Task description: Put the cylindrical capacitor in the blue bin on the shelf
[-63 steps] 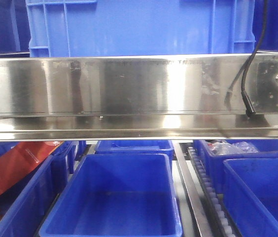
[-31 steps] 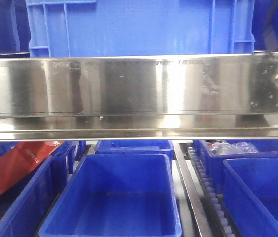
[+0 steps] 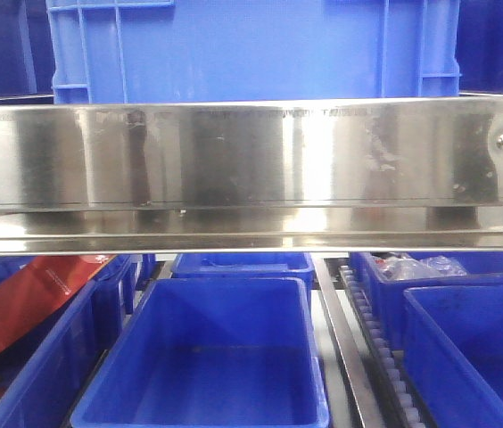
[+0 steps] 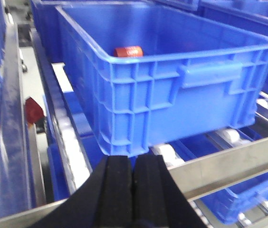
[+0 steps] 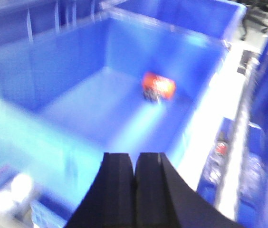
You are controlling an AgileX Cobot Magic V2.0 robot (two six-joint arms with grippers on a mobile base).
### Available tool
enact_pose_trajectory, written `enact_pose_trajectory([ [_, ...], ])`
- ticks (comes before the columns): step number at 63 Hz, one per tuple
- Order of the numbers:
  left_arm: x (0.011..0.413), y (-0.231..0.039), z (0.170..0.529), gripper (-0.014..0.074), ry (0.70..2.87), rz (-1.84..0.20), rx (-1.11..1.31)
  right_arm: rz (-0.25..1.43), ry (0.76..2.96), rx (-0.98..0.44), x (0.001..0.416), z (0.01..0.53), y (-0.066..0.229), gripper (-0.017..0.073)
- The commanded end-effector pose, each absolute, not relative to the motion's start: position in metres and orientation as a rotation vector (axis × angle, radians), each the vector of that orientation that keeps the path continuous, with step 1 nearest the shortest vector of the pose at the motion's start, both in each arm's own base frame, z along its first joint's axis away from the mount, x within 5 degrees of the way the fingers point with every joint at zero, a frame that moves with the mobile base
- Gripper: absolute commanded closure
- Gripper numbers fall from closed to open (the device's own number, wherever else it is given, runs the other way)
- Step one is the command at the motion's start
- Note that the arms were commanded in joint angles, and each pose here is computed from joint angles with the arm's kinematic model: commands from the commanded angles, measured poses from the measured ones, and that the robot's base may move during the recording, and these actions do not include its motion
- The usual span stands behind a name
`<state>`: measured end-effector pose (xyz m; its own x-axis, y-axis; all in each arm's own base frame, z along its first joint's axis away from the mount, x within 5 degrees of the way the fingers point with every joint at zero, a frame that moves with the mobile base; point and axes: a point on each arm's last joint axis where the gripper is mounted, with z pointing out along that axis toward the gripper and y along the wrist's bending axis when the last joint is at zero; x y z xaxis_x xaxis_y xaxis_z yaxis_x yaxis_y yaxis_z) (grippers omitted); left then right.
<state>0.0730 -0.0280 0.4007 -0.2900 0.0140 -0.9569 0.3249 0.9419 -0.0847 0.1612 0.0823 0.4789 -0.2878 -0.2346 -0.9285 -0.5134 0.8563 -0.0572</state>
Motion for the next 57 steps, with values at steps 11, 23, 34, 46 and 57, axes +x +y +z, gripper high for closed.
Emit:
enact_pose_trajectory([
  [11,0.073,-0.026,0.404,0.0705,1.801,-0.293,0.236,0.269,1.782,-0.515,0.112,0.421,0.055,0.0713],
  [23,0.073,-0.026,0.404,0.0705,1.801,-0.293,0.236,0.271,1.786,-0.506,0.083,0.368,0.042,0.0713],
  [34,0.073,-0.026,0.403,0.0705,1.803,-0.292,0.237,0.275,1.719,-0.481,0.064,0.330,0.033,0.0713],
  [46,0.073,-0.026,0.403,0.0705,1.803,-0.292,0.237,0.282,1.621,-0.452,0.048,0.315,0.025,0.0713],
  [57,0.073,-0.026,0.403,0.0705,1.803,-0.292,0.237,0.284,1.599,-0.446,0.044,0.316,0.023,0.0713],
])
